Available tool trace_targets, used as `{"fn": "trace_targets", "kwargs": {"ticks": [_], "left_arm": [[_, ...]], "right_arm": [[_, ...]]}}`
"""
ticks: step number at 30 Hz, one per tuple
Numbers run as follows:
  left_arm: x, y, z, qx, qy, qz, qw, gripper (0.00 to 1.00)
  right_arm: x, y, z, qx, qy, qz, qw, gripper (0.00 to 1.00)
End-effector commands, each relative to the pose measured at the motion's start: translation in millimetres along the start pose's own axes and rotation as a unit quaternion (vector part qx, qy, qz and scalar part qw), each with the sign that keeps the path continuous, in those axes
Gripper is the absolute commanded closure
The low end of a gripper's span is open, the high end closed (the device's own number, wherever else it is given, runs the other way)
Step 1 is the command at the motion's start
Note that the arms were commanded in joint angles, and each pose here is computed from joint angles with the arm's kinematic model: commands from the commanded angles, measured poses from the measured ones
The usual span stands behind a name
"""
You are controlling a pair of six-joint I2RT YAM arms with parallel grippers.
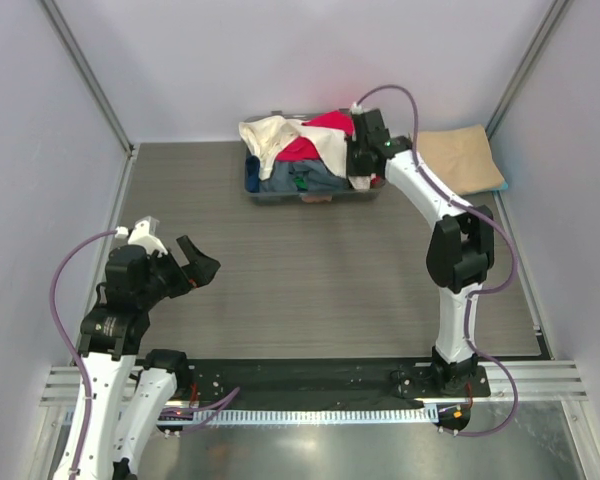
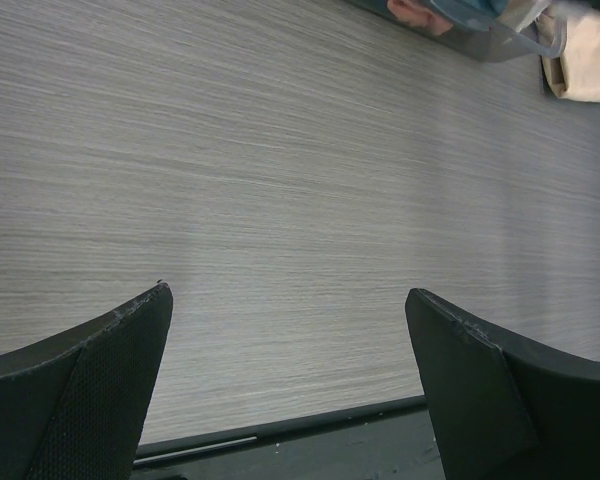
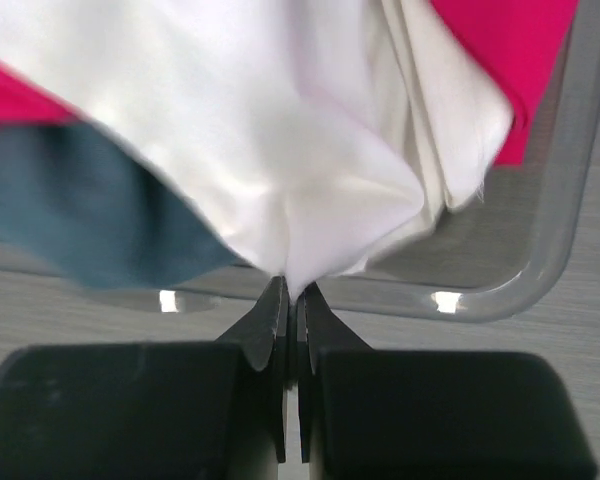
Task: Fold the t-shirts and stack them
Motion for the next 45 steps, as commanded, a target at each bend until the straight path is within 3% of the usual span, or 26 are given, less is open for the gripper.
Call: {"fn": "trace_targets", "kwargs": {"ticks": [1, 3, 4, 6, 9, 11, 12, 13, 14, 15, 16, 17, 19, 20, 22, 23, 24, 26, 29, 33, 35, 42, 45], "left_arm": [[0.4, 4.0, -4.7, -0.011, -0.018, -0.012, 1.000, 0.00], [0.2, 4.6, -4.4, -0.011, -0.016, -0.014, 1.000, 0.00], [0.2, 4.6, -4.4, -0.011, -0.016, -0.014, 1.000, 0.00], [-0.4, 4.6, -3.6, -0.010, -0.014, -0.014, 1.000, 0.00], [-0.5, 4.8, -3.3, -0.009, -0.012, -0.015, 1.000, 0.00], [0.0, 5.6, -2.9, -0.009, -0.011, -0.018, 1.000, 0.00], [0.5, 6.2, -3.1, -0.008, -0.010, -0.020, 1.000, 0.00], [0.7, 6.3, -2.5, -0.009, -0.009, -0.022, 1.000, 0.00], [0.7, 6.3, -2.5, -0.009, -0.009, -0.022, 1.000, 0.00], [0.4, 6.5, -2.1, -0.008, -0.007, -0.022, 1.000, 0.00], [0.7, 6.3, -2.6, -0.008, -0.009, -0.022, 1.000, 0.00], [-0.2, 6.3, -1.5, -0.007, -0.006, -0.021, 1.000, 0.00], [-1.3, 6.2, -1.1, -0.007, -0.003, -0.018, 1.000, 0.00], [-2.0, 6.5, -0.5, -0.006, -0.001, -0.019, 1.000, 0.00], [-3.2, 6.3, 0.3, -0.004, 0.003, -0.017, 1.000, 0.00], [-4.1, 6.6, 1.8, -0.004, 0.008, -0.017, 1.000, 0.00], [-5.0, 6.5, 2.5, -0.002, 0.011, -0.016, 1.000, 0.00], [-7.9, 6.7, 4.9, 0.001, 0.021, -0.013, 1.000, 0.00], [-16.1, 5.8, 9.3, 0.005, 0.039, 0.001, 0.999, 0.00], [-35.7, 9.6, 10.8, 0.014, 0.065, 0.027, 0.997, 0.00], [-46.8, 20.6, 3.7, 0.010, 0.067, 0.013, 0.998, 0.00], [-145.8, 80.5, -15.3, -0.018, 0.126, 0.004, 0.992, 0.00], [-183.3, 116.6, -38.7, -0.020, 0.113, -0.016, 0.993, 0.00]], "right_arm": [[122.0, 124.4, 16.6, 0.009, 0.076, -0.186, 0.980, 0.99], [185.9, 156.6, 34.8, 0.036, 0.132, -0.254, 0.958, 0.99], [243.1, 185.2, 38.9, 0.057, 0.145, -0.326, 0.932, 0.99], [335.9, 201.4, 42.8, 0.087, 0.160, -0.422, 0.888, 0.99], [446.6, 201.0, 44.1, 0.114, 0.177, -0.544, 0.812, 0.99], [503.7, 177.7, 15.9, 0.085, 0.146, -0.604, 0.779, 0.99], [514.8, 166.0, 6.7, 0.080, 0.132, -0.614, 0.774, 0.99], [515.0, 145.8, -2.4, 0.074, 0.120, -0.608, 0.782, 0.99], [489.5, 134.3, -12.8, 0.065, 0.078, -0.579, 0.809, 0.99], [501.1, 127.8, -22.2, 0.052, 0.063, -0.584, 0.807, 0.99], [465.1, 114.3, -23.3, 0.049, 0.045, -0.543, 0.837, 0.99], [462.6, 98.8, -36.9, 0.027, 0.015, -0.532, 0.846, 0.99], [400.4, 61.5, -35.6, 0.004, 0.004, -0.451, 0.892, 0.99], [387.8, 43.7, -38.1, -0.008, 0.000, -0.429, 0.903, 0.96], [317.4, -12.2, -35.2, -0.050, -0.013, -0.319, 0.946, 0.73], [296.4, -38.8, -36.7, -0.057, -0.023, -0.273, 0.960, 0.25], [276.1, -59.9, -40.7, -0.100, -0.048, -0.235, 0.966, 0.10], [241.1, -109.4, -50.9, -0.102, -0.102, -0.148, 0.978, 0.00], [236.2, -126.3, -58.9, -0.109, -0.130, -0.130, 0.977, 0.00], [234.5, -122.3, -54.0, -0.103, -0.111, -0.138, 0.979, 0.00], [222.9, -123.2, -45.9, -0.096, -0.096, -0.120, 0.983, 0.00], [189.8, -149.7, -15.6, -0.080, -0.002, -0.074, 0.994, 0.00], [189.9, -157.2, -9.8, -0.077, 0.025, -0.073, 0.994, 0.00]]}}
Point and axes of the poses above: each gripper's point midway between its finger pads, its own x axis back along the fingers, its own z axis along the line the jaws close on, y = z × x, the point moved 4 cm from there along x, back along the fingers, and after that the axes turned 9 degrees about x, right-handed, at the moved point
